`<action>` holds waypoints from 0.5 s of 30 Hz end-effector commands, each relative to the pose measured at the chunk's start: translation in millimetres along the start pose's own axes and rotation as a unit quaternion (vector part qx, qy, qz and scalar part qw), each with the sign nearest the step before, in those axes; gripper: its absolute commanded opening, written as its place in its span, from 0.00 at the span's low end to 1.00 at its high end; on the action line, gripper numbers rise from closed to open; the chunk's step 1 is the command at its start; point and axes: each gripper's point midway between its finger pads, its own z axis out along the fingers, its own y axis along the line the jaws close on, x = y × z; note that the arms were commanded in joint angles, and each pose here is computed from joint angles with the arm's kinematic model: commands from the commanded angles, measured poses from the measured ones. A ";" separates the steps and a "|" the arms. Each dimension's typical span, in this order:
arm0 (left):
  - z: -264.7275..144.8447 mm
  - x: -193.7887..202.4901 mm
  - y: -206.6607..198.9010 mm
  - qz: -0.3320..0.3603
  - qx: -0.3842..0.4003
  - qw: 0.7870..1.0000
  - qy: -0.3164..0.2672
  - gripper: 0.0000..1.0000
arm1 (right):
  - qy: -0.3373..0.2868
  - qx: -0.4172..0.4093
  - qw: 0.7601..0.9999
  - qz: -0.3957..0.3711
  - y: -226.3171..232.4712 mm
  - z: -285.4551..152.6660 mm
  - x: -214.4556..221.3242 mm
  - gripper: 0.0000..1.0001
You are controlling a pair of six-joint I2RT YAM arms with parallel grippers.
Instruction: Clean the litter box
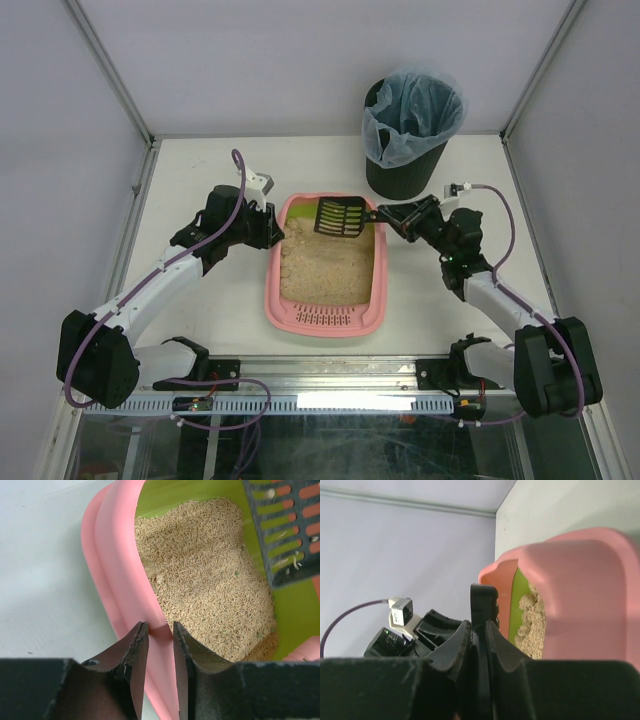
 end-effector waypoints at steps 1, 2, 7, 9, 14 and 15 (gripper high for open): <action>-6.8 -12.3 -8.2 0.025 0.013 0.999 -0.022 0.27 | -0.017 -0.032 0.999 -0.022 22.0 -0.7 -9.5 0.00; -7.1 -11.9 -8.4 0.025 0.013 0.999 -0.023 0.27 | -0.002 -0.036 0.999 -0.030 26.6 2.9 0.1 0.00; -5.1 -13.2 -9.4 0.025 0.016 0.999 -0.021 0.27 | -0.025 0.055 0.996 -0.065 -1.8 2.2 -5.5 0.00; -5.2 -11.1 -9.7 0.024 0.018 0.999 -0.019 0.27 | -0.021 0.080 0.994 -0.075 -7.1 3.1 -4.2 0.00; -3.7 -13.4 -10.5 0.023 0.020 0.999 -0.019 0.26 | -0.032 0.165 0.974 -0.153 -16.8 5.3 -2.7 0.00; -3.8 -12.6 -11.2 0.023 0.021 0.999 -0.018 0.26 | -0.035 0.179 0.969 -0.167 -17.6 6.7 -2.5 0.00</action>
